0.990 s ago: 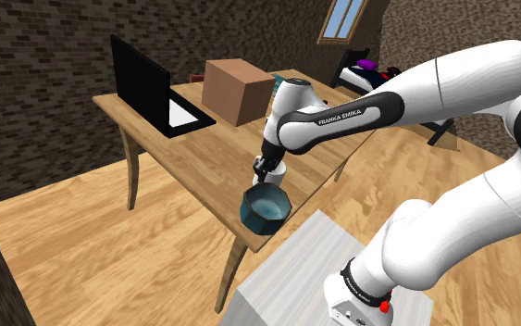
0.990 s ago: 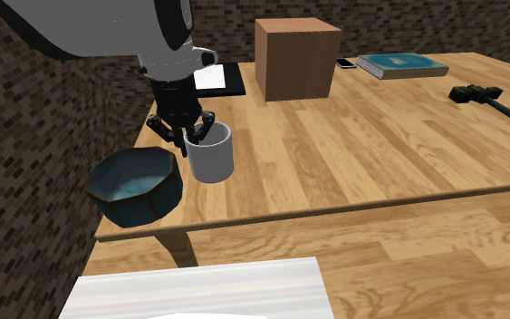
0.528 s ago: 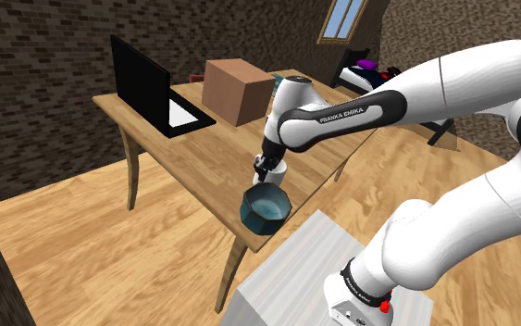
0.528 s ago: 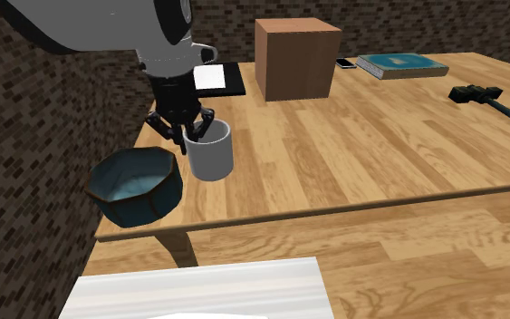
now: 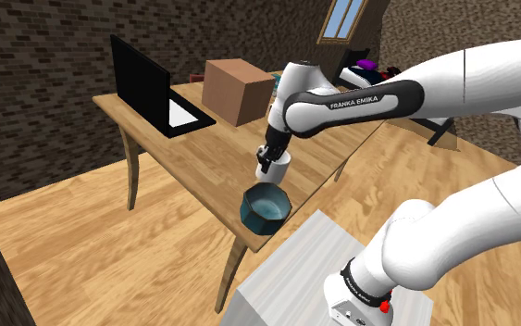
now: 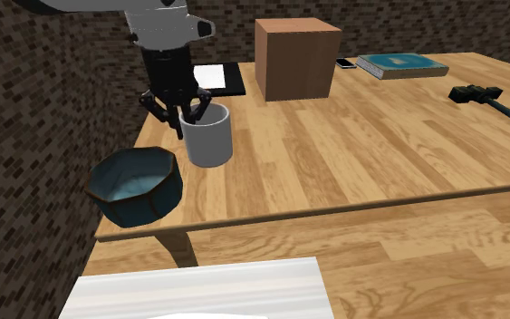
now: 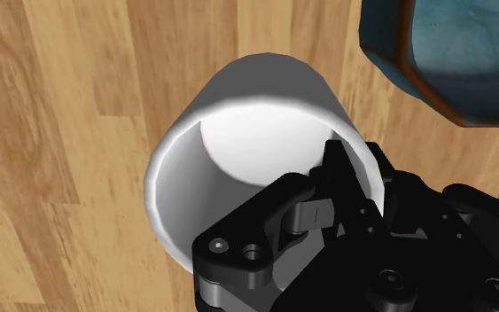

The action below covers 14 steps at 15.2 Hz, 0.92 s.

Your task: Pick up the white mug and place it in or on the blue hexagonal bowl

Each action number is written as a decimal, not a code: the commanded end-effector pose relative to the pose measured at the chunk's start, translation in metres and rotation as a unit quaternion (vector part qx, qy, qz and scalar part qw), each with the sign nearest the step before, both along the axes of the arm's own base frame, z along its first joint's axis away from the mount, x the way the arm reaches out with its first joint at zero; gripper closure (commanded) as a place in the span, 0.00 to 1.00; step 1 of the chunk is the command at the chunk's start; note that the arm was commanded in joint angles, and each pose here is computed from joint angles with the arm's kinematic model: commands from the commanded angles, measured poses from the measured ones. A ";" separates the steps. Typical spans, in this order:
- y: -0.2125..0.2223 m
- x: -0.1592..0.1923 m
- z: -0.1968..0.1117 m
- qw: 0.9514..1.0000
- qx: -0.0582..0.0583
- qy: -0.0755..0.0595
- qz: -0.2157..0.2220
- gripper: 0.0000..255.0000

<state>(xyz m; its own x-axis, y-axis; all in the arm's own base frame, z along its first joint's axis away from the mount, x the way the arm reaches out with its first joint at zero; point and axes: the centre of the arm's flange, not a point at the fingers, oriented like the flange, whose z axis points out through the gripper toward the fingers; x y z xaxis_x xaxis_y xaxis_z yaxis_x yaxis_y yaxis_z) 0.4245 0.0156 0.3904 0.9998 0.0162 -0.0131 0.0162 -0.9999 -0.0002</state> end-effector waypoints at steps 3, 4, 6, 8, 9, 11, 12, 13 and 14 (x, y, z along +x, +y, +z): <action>0.000 -0.001 0.022 1.000 0.000 0.000 0.000 1.00; 0.000 -0.001 0.027 1.000 0.000 0.000 0.000 1.00; 0.000 -0.001 0.038 1.000 0.000 0.000 0.000 1.00; 0.000 -0.001 0.048 1.000 0.000 0.000 0.000 1.00; 0.000 -0.001 0.054 1.000 0.000 0.000 0.000 1.00; 0.000 -0.001 0.064 1.000 0.000 0.000 0.000 1.00; 0.000 -0.001 0.069 1.000 0.000 0.000 0.000 1.00; 0.000 -0.001 0.075 1.000 0.000 0.000 0.000 1.00; 0.000 -0.001 0.080 1.000 0.000 0.000 0.000 1.00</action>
<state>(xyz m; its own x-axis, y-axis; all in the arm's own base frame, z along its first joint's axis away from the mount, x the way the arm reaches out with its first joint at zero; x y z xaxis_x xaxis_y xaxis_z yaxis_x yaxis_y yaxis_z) 0.4230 0.0154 0.4648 0.9998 0.0160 -0.0132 0.0160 -0.9999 -0.0002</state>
